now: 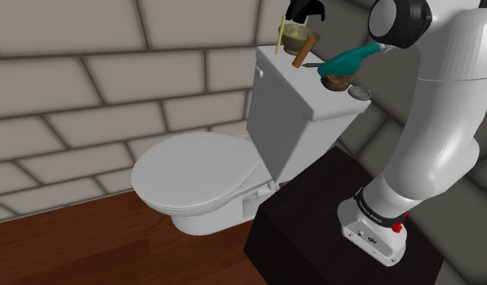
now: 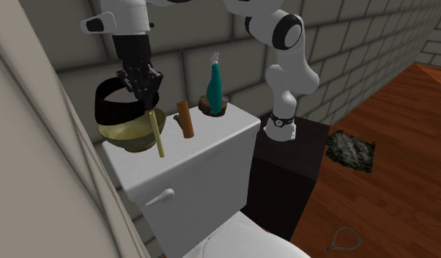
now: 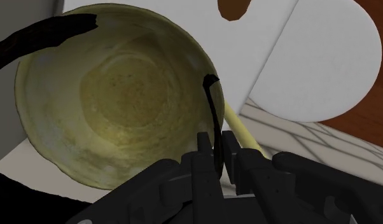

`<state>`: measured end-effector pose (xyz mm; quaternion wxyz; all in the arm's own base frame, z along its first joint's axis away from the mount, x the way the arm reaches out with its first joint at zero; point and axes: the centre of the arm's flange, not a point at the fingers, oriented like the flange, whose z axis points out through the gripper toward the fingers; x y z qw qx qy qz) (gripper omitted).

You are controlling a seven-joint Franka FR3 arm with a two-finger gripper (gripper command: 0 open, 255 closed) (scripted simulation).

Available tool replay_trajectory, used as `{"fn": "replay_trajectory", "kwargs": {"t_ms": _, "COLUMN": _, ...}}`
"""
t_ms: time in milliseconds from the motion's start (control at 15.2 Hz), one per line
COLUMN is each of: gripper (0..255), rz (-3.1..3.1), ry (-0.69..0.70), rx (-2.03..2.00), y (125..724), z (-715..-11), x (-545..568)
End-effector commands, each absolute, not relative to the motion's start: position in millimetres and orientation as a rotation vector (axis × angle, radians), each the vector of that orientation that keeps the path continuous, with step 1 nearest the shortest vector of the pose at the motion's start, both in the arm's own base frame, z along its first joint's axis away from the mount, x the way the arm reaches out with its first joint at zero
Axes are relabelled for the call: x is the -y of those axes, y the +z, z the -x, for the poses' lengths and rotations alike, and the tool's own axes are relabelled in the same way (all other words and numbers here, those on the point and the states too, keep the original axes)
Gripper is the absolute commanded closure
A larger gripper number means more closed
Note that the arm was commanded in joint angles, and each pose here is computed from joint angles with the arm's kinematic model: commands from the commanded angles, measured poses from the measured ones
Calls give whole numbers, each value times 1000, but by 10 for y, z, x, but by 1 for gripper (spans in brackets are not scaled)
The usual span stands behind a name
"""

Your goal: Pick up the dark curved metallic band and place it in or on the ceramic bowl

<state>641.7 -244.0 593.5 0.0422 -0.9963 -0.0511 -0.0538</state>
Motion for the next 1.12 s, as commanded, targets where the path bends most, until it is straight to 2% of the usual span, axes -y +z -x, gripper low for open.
{"fn": "replay_trajectory", "kwargs": {"t_ms": 0, "gripper": 255, "rz": 3049, "ry": -166, "rx": 157, "y": 5816, "z": -6409, "x": 2440}}
{"fn": "replay_trajectory", "kwargs": {"t_ms": 264, "gripper": 255, "rz": 3049, "ry": -166, "rx": 157, "y": 5620, "z": -6409, "x": 2440}}
{"fn": "replay_trajectory", "kwargs": {"t_ms": 792, "gripper": 255, "rz": 3049, "ry": -166, "rx": 157, "y": 5620, "z": -6409, "x": 2440}}
{"fn": "replay_trajectory", "kwargs": {"t_ms": 858, "gripper": 0, "rz": 3049, "ry": -166, "rx": 157, "y": 5622, "z": -6410, "x": 2441}}
{"fn": "replay_trajectory", "kwargs": {"t_ms": 1056, "gripper": 0, "rz": 3049, "ry": -166, "rx": 157, "y": 5623, "z": -6409, "x": 2441}}
